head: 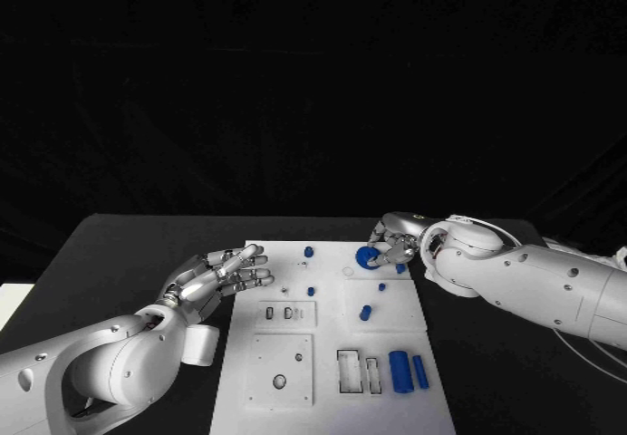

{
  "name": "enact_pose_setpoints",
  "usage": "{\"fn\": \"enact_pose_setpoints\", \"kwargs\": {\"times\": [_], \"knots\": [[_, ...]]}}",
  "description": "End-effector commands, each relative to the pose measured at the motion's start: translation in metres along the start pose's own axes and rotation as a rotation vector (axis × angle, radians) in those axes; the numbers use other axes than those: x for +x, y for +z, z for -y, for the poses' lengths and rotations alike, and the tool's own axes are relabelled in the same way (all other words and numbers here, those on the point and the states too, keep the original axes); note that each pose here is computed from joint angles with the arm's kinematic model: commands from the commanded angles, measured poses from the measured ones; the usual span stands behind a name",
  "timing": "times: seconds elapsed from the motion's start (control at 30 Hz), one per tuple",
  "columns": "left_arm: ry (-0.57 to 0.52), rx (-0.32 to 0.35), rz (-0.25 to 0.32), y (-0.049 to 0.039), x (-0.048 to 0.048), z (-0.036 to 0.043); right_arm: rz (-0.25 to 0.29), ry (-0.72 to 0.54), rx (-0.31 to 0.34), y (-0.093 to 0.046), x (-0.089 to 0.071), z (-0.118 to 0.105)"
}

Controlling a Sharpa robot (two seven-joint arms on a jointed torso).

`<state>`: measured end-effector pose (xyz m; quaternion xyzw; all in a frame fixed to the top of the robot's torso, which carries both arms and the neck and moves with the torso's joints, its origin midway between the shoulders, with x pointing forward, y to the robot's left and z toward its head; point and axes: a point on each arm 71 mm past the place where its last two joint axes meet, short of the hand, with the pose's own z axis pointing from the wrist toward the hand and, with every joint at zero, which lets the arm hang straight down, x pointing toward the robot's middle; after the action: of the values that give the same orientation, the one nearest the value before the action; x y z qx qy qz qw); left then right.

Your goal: Assemble the parts on the task board

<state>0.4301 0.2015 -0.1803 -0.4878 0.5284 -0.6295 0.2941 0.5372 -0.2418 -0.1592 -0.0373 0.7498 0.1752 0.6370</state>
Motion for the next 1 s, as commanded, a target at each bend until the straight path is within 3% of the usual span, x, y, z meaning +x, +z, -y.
{"fn": "enact_pose_setpoints", "kwargs": {"times": [0.03,0.43,0.73,1.0], "knots": [[-0.011,0.005,-0.021,0.0006,0.0025,0.0007,-0.022,-0.034,-0.004,0.001,0.004,-0.001],[-0.011,0.004,-0.02,0.0008,0.0021,0.0006,0.004,-0.059,-0.029,0.001,0.005,-0.005],[-0.011,0.003,-0.021,0.001,0.002,0.0004,0.171,-0.08,-0.12,-0.003,-0.003,-0.027],[-0.011,0.003,-0.021,0.0015,0.0021,0.0002,0.24,-0.082,-0.198,-0.006,-0.006,-0.059]]}}
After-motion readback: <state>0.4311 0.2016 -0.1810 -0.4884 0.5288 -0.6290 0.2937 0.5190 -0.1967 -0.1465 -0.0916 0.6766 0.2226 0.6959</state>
